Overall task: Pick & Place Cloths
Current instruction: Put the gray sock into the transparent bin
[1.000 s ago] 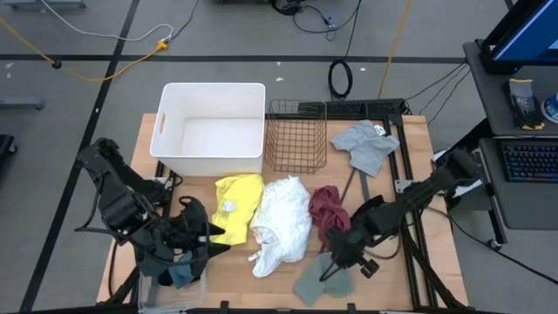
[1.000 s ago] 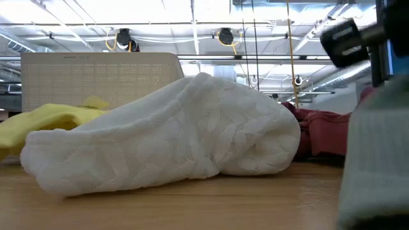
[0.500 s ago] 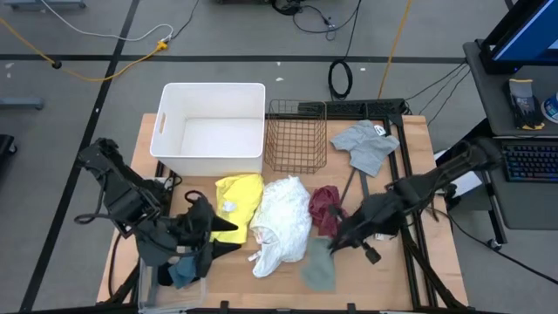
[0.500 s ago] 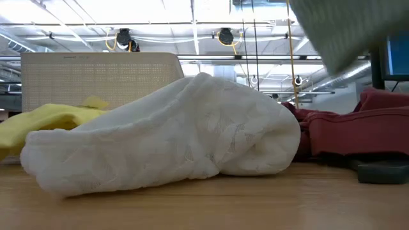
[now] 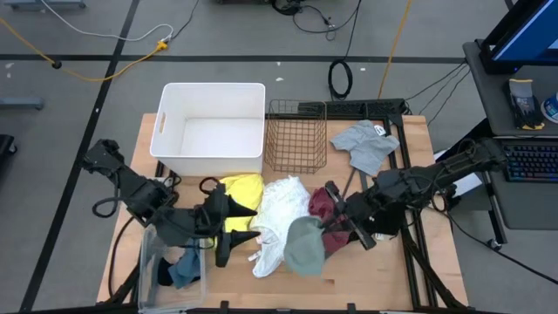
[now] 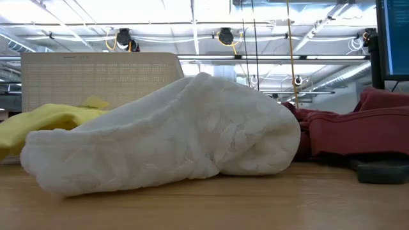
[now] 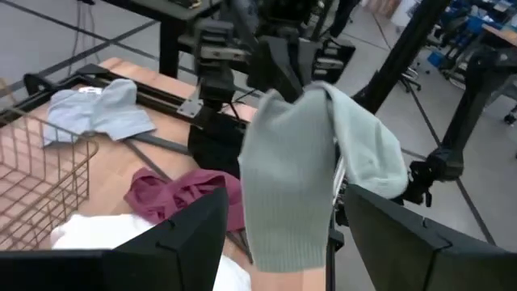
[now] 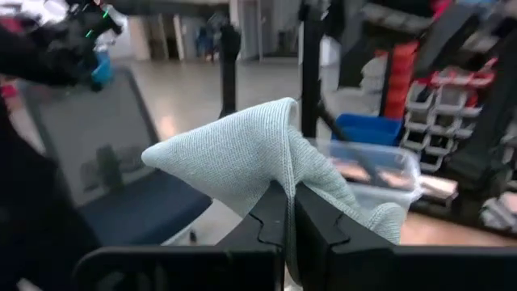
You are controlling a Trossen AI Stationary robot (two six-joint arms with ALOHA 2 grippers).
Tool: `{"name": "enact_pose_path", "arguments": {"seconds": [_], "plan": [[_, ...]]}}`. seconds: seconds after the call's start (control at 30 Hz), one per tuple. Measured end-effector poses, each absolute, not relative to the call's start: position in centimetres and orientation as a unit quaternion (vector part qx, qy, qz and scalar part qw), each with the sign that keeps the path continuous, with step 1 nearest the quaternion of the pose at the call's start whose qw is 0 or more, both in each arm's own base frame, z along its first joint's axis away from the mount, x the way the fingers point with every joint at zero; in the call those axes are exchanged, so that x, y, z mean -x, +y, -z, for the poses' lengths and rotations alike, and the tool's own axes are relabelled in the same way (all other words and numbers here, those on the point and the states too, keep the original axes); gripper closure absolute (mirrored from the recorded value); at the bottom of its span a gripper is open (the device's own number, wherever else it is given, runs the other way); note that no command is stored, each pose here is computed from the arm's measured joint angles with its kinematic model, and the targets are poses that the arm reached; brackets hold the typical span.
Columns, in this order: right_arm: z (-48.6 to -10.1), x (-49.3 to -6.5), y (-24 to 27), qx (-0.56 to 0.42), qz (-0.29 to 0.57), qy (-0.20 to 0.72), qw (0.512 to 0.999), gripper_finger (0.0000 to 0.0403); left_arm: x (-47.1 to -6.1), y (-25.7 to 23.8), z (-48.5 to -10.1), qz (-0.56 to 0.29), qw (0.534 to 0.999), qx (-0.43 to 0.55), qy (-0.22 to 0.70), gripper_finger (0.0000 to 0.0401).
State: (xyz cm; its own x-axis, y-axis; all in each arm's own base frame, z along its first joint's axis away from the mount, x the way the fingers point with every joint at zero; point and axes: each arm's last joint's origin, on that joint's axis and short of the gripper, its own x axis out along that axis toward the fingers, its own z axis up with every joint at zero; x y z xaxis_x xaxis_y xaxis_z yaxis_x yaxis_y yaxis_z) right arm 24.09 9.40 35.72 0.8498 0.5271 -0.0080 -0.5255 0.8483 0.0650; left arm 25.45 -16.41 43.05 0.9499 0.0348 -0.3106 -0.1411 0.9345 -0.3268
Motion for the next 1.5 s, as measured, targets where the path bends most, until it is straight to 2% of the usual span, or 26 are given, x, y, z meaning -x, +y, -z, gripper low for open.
{"name": "enact_pose_path", "arguments": {"seconds": [0.2, 0.47, 0.77, 1.03, 1.37, 1.5], "plan": [[-36.2, -24.6, 8.1, -0.031, -0.231, -0.016, 0.972, 0.0403, -28.1, -16.2, -42.2, -0.020, 0.973, 0.175, 0.151, 0.0148], [-35.6, -25.6, 7.0, -0.029, -0.201, -0.003, 0.979, 0.0403, -31.9, -16.2, -40.7, 0.035, 0.977, 0.158, 0.142, 0.0148], [-34.3, -27.0, 7.0, -0.028, -0.194, 0.020, 0.980, 0.0403, -35.2, -15.0, -38.4, 0.033, 0.972, 0.169, 0.159, 0.0148], [-33.9, -27.3, 7.1, -0.028, -0.195, 0.026, 0.980, 0.0403, -37.0, -13.9, -36.9, 0.051, 0.964, 0.185, 0.187, 0.0148], [-34.1, -27.3, 7.1, -0.029, -0.197, 0.019, 0.980, 0.0403, -37.8, -12.5, -36.4, 0.027, 0.963, 0.190, 0.191, 0.0149], [-34.1, -27.3, 7.1, -0.029, -0.209, 0.020, 0.977, 0.0403, -37.9, -12.2, -36.4, 0.020, 0.963, 0.193, 0.189, 0.0173]]}}
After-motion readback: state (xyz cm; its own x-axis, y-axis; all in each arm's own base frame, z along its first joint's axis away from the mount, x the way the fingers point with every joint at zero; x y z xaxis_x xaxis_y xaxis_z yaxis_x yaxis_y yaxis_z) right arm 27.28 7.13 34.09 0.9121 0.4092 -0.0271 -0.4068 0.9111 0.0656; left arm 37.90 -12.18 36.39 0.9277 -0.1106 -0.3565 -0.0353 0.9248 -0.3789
